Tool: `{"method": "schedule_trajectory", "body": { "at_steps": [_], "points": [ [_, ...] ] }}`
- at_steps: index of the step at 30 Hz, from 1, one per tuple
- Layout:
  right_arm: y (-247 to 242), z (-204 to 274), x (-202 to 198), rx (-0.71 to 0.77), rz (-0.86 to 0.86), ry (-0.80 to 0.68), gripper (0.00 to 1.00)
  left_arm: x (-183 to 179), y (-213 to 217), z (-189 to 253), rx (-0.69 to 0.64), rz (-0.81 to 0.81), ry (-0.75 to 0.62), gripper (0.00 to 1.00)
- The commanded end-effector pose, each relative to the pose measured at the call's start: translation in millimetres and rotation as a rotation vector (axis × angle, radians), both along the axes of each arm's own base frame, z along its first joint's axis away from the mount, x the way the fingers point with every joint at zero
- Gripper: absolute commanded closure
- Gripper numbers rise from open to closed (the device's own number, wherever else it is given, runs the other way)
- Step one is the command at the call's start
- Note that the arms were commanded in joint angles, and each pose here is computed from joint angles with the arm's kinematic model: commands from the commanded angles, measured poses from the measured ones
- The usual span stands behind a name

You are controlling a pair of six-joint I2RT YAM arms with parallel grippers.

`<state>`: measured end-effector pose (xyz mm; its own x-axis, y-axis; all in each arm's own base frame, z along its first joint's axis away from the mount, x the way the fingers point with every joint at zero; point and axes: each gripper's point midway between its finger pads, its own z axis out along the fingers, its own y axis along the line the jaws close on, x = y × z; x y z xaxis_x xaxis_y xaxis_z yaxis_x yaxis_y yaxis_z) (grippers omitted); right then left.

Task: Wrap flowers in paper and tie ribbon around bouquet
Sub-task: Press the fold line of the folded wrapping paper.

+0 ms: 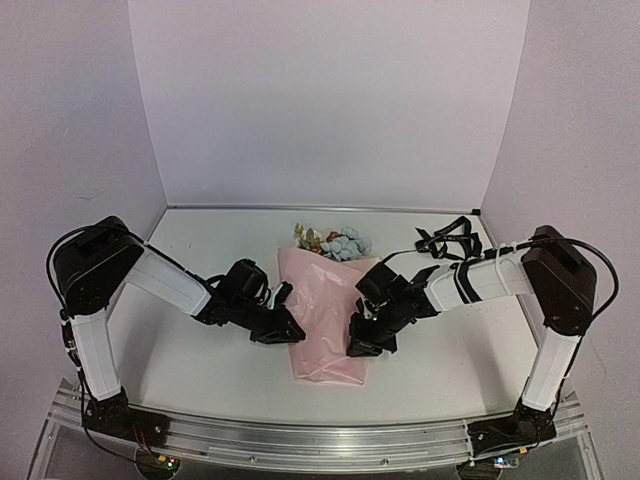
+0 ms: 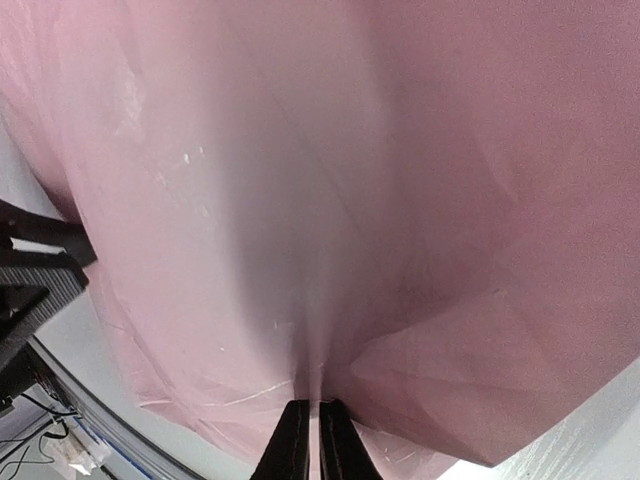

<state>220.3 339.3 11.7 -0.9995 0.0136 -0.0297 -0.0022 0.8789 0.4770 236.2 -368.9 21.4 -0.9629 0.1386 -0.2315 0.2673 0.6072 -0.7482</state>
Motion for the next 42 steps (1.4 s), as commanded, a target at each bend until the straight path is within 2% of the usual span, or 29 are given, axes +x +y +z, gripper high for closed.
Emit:
{"method": "schedule_trajectory", "body": {
  "at_steps": [1,17,30,35,42],
  "points": [
    [-4,-6,3,-0.022,0.003,-0.013,0.96,37,4,13,-0.037,0.084,-0.015,0.78],
    [-10,-6,-2,-0.021,0.015,-0.008,0.96,132,28,-2,-0.021,0.202,0.039,0.77],
    [-11,-6,-3,-0.016,0.018,-0.006,0.97,213,58,-7,-0.017,0.251,0.018,0.76],
    [-9,-1,-2,-0.001,0.018,-0.009,0.96,244,58,6,-0.035,0.238,-0.024,0.76],
    [3,26,8,0.061,0.01,-0.029,0.95,260,56,60,-0.038,0.208,-0.141,0.73]
  ]
}}
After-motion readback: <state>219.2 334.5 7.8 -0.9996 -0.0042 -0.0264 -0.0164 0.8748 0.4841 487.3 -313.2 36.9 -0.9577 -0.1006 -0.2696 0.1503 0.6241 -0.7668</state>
